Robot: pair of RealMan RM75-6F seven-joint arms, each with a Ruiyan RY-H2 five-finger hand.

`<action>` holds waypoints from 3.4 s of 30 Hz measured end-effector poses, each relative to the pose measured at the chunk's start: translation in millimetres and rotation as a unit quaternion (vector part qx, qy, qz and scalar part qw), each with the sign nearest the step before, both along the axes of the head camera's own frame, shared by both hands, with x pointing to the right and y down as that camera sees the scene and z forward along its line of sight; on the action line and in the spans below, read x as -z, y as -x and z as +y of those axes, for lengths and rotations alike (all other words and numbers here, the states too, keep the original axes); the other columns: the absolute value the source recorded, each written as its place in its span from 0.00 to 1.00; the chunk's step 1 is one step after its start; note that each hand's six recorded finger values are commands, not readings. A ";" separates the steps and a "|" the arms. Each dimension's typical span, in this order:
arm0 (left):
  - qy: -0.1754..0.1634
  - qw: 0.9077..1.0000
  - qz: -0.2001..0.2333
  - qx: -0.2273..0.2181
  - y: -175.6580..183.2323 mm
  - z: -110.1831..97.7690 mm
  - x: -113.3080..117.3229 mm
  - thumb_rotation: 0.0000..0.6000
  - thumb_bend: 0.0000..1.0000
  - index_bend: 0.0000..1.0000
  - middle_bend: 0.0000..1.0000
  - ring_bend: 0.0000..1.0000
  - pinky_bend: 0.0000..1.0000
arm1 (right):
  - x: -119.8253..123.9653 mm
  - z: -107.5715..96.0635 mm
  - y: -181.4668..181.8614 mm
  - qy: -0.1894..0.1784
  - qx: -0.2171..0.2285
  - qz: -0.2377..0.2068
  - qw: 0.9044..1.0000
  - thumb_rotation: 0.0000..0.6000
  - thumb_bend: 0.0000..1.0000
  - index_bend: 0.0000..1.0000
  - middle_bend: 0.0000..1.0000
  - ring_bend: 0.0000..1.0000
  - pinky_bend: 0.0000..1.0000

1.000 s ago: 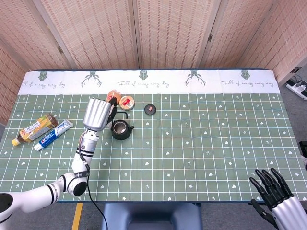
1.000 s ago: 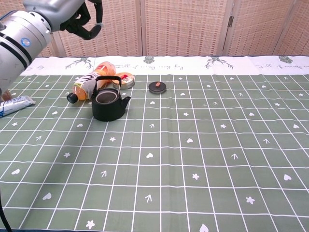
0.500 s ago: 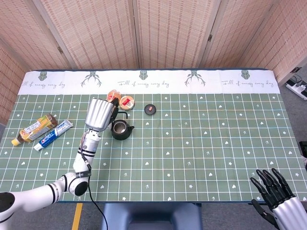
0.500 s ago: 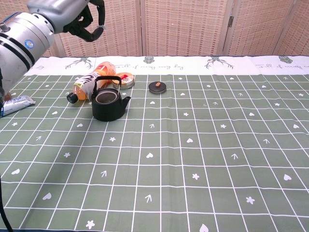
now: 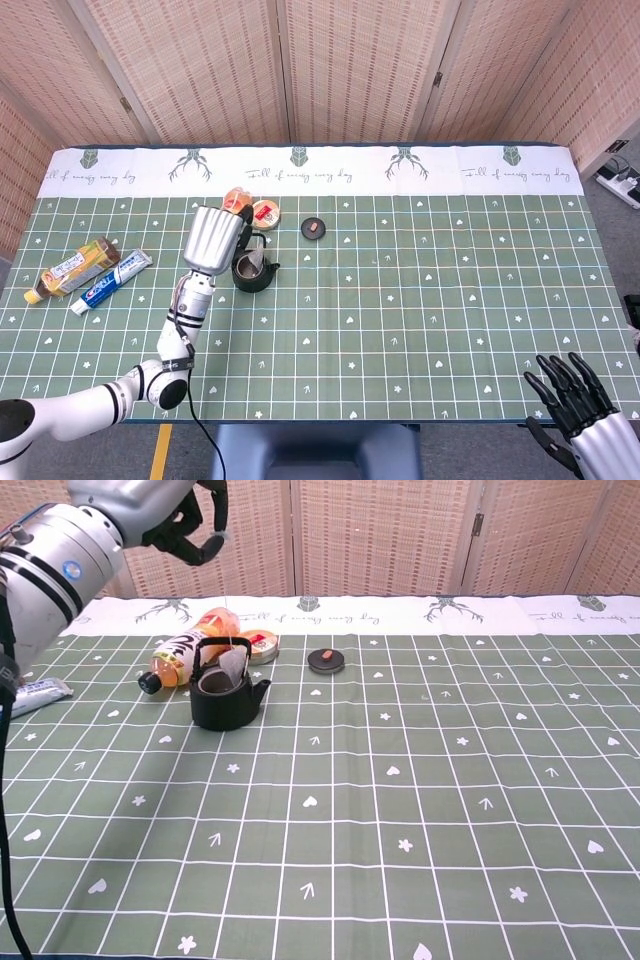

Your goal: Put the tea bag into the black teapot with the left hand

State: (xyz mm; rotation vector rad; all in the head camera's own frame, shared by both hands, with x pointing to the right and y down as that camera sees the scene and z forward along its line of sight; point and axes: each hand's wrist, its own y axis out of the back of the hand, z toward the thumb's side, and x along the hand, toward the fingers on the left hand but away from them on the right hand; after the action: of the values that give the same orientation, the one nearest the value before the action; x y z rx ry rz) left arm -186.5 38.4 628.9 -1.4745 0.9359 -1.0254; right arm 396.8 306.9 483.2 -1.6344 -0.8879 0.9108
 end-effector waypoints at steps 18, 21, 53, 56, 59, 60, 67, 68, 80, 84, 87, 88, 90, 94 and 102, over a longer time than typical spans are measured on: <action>0.075 0.996 0.050 -0.012 43.8 72.1 -47.2 1.00 0.49 0.66 1.00 1.00 1.00 | -7.9 1.9 8.1 0.006 0.010 0.013 1.000 1.00 0.37 0.00 0.00 0.07 0.00; 0.091 0.993 0.069 -0.021 49.0 97.5 -58.9 1.00 0.49 0.67 1.00 1.00 1.00 | -9.1 2.1 10.5 0.007 0.012 0.016 1.000 1.00 0.37 0.00 0.00 0.07 0.00; 0.217 0.973 0.073 -0.041 69.7 168.6 -37.6 1.00 0.24 0.00 1.00 1.00 1.00 | -15.2 -0.4 13.8 0.016 0.013 0.024 0.999 1.00 0.36 0.00 0.00 0.07 0.00; 0.239 0.969 0.057 -0.036 70.9 158.9 -22.3 1.00 0.26 0.00 1.00 1.00 1.00 | -17.0 -0.6 15.3 0.019 0.015 0.026 0.999 1.00 0.37 0.00 0.00 0.07 0.00; 0.292 0.955 0.049 -0.026 74.5 150.5 -22.9 1.00 0.34 0.00 1.00 1.00 1.00 | -18.6 -1.6 15.8 0.021 0.015 0.028 0.999 1.00 0.37 0.00 0.00 0.07 0.00; 0.312 0.949 0.049 -0.021 75.8 147.9 -24.5 1.00 0.36 0.00 1.00 1.00 1.00 | -19.0 -2.0 16.1 0.022 0.015 0.029 0.999 1.00 0.37 0.00 0.00 0.07 0.00; 0.398 0.917 0.029 0.005 68.6 120.3 -31.3 1.00 0.40 0.00 1.00 1.00 1.00 | -18.2 -1.5 16.3 0.022 0.017 0.028 0.999 1.00 0.37 0.00 0.00 0.07 0.00; 0.401 0.916 0.023 0.007 65.8 116.6 -31.9 1.00 0.40 0.00 1.00 1.00 1.00 | -17.9 -1.4 16.1 0.022 0.017 0.027 0.999 1.00 0.37 0.00 0.00 0.07 0.00; 0.409 0.912 -0.028 0.022 25.7 81.7 -47.2 1.00 0.40 0.00 1.00 1.00 1.00 | -14.7 -1.3 13.0 0.020 0.017 0.021 0.999 1.00 0.36 0.00 0.00 0.07 0.00; 0.411 0.911 -0.034 0.019 19.5 79.4 -54.9 1.00 0.40 0.00 1.00 1.00 1.00 | -14.2 -1.6 12.4 0.020 0.016 0.020 0.999 1.00 0.37 0.00 0.00 0.07 0.00; 0.416 0.909 -0.039 0.020 18.3 80.1 -62.0 1.00 0.40 0.00 1.00 1.00 1.00 | -13.1 -1.4 11.9 0.019 0.016 0.018 1.000 1.00 0.37 0.00 0.00 0.07 0.00; 0.418 0.907 -0.040 0.021 18.4 80.4 -64.9 1.00 0.40 0.00 1.00 1.00 1.00 | -12.5 -1.3 11.7 0.018 0.016 0.017 1.000 1.00 0.36 0.00 0.00 0.07 0.00; 0.421 0.906 -0.041 0.023 19.2 80.4 -68.7 1.00 0.40 0.00 1.00 1.00 1.00 | -11.4 -1.1 10.7 0.017 0.016 0.016 1.000 1.00 0.37 0.00 0.00 0.07 0.00; 0.427 0.903 -0.039 0.026 21.4 81.2 -73.6 1.00 0.40 0.00 1.00 1.00 1.00 | -10.7 -0.6 10.0 0.017 0.016 0.014 1.000 1.00 0.37 0.00 0.00 0.07 0.00; 0.438 0.898 -0.037 0.030 30.2 78.7 -85.1 1.00 0.40 0.00 1.00 1.00 1.00 | -12.9 -2.6 10.1 0.022 0.016 0.015 1.000 1.00 0.37 0.00 0.00 0.07 0.00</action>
State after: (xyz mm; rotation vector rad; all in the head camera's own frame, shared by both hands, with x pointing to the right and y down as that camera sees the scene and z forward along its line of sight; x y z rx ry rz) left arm -216.6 117.1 714.0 -2.1127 0.4532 -1.6608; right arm 386.8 304.3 496.2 -1.6626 -0.8251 0.9366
